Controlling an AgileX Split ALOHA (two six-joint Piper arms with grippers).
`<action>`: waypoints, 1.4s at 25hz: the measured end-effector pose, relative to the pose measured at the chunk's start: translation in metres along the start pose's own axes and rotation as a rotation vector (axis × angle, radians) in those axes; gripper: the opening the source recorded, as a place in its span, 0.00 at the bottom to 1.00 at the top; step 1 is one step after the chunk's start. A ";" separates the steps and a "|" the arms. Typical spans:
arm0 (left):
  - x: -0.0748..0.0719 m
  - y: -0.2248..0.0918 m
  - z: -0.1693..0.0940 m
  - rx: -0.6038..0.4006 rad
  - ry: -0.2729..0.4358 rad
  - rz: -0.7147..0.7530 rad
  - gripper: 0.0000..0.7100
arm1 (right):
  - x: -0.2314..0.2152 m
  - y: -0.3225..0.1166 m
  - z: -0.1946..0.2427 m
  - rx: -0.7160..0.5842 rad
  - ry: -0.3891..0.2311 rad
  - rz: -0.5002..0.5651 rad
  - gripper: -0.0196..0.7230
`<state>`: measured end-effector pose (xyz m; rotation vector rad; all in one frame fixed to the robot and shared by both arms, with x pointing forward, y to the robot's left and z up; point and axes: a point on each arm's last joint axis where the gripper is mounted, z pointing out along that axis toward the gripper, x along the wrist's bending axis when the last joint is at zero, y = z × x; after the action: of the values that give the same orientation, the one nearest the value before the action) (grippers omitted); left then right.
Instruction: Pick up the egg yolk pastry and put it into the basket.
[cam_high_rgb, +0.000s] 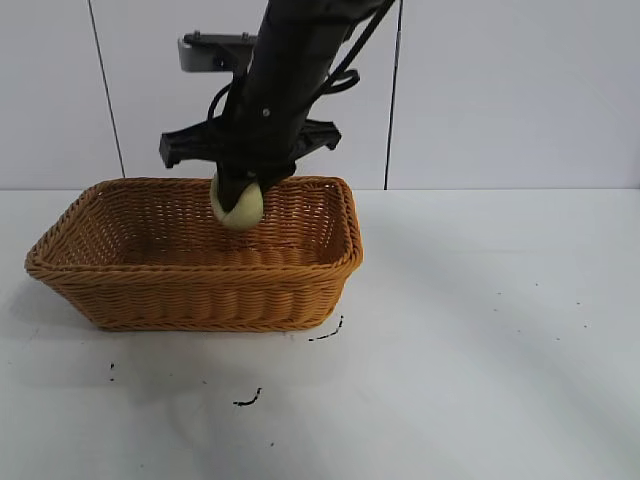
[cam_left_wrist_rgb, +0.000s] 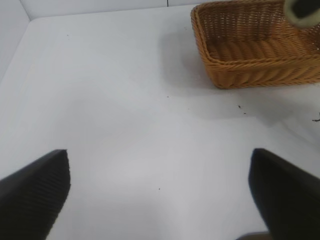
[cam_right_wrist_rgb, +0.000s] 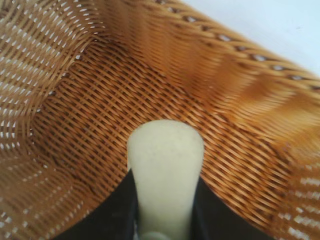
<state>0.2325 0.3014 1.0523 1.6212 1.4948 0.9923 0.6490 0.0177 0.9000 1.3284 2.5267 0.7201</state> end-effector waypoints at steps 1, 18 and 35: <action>0.000 0.000 0.000 0.000 0.000 0.000 0.98 | 0.000 -0.001 0.001 0.003 0.000 0.000 0.30; 0.000 0.000 0.000 0.000 0.000 0.000 0.98 | 0.001 0.038 -0.105 -0.128 -0.040 -0.036 0.81; 0.000 0.000 0.000 0.000 0.000 0.000 0.98 | -0.140 0.023 -0.161 -0.041 -0.204 0.231 0.81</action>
<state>0.2325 0.3014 1.0523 1.6212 1.4948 0.9923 0.6840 -0.1385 1.0432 1.6086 2.2138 0.6365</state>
